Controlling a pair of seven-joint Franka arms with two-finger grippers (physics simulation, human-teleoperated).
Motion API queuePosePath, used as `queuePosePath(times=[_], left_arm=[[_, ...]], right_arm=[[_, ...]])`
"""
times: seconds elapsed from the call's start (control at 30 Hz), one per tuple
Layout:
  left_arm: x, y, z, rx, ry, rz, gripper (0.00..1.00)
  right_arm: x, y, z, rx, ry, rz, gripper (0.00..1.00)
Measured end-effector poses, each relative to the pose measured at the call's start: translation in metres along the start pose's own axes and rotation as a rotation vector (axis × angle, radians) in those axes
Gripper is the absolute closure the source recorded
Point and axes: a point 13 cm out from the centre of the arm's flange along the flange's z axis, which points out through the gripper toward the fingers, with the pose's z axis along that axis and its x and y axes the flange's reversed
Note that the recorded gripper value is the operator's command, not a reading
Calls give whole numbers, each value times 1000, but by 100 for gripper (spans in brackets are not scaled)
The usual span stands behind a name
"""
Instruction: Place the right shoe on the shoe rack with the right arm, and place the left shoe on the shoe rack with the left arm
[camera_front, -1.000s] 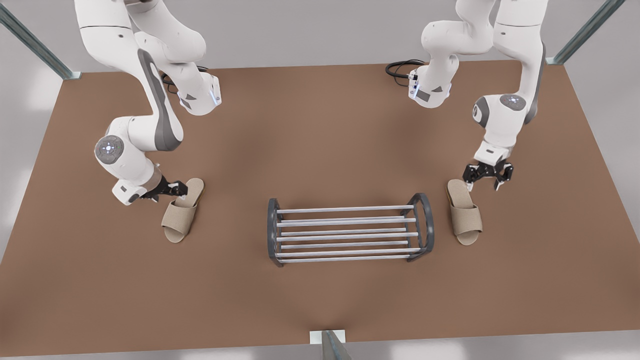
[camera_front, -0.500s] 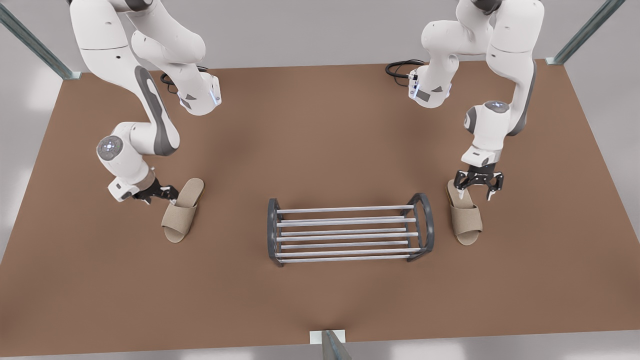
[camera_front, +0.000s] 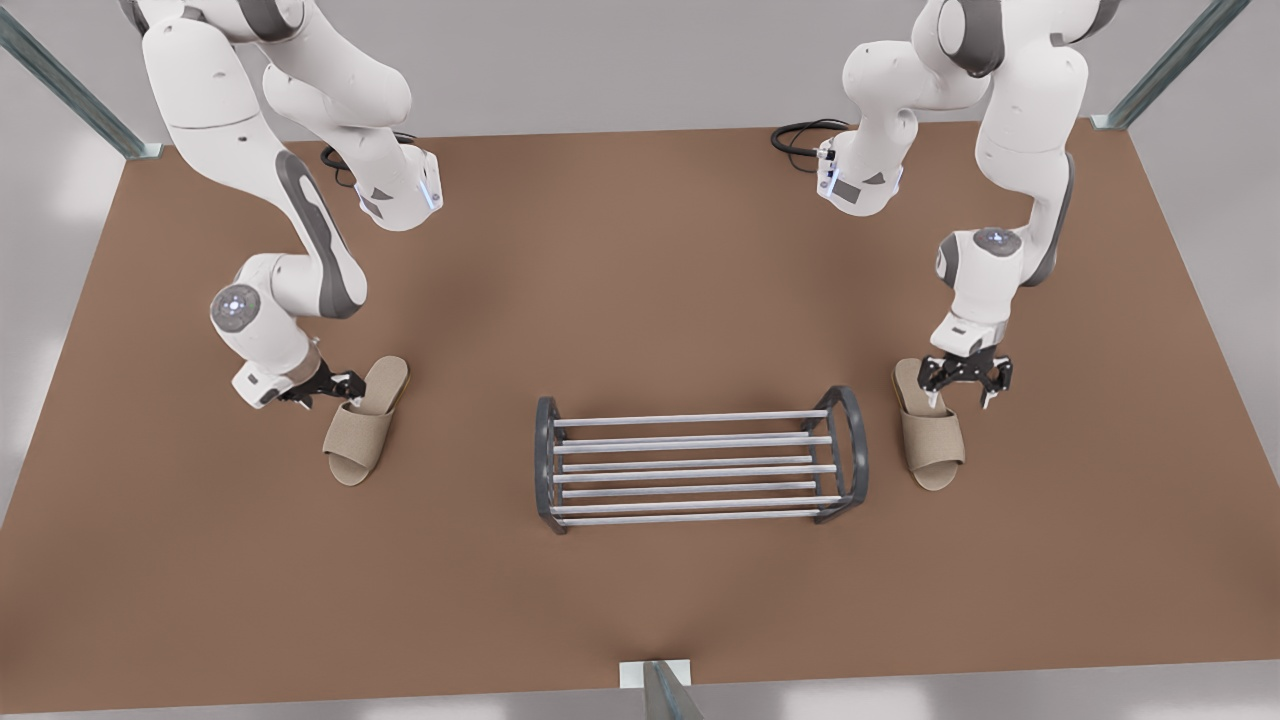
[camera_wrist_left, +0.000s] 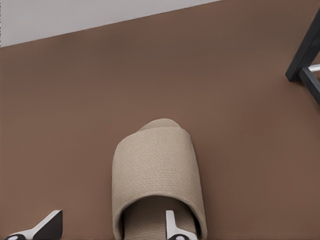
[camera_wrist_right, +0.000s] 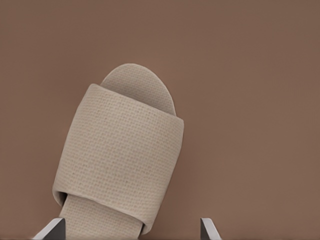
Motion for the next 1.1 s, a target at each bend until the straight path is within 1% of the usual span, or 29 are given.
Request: queuePosePath(times=[0.03,0.1,0.13,0.3,0.53,0.6,0.87,0.9,0.93,0.97,1.1], left_arm=[[3,7,2,-10,5,-9,0],[10,16,6,-24,19,-25,0],[14,19,8,-29,26,-31,0],[26,23,18,-40,50,-51,0],[22,22,37,-47,56,-58,0],[23,21,39,-48,59,-60,0],[18,20,45,-51,54,-65,1],[19,20,46,-51,57,-65,12],[19,19,47,-51,58,-65,20],[20,19,48,-51,59,-65,22],[23,19,51,-51,66,-65,28]], right_arm=[[-1,-2,1,2,1,-4,0],[-1,-3,3,4,1,-11,5],[-1,-3,4,5,3,-15,5],[-6,-8,11,16,6,-43,5],[-9,-20,12,34,5,-69,6],[-8,-20,14,36,10,-75,7],[-1,-21,28,34,31,-86,7],[-1,-22,29,34,32,-86,8],[0,-22,30,33,33,-86,10],[0,-22,31,33,34,-87,14],[1,-23,34,33,36,-88,14]])
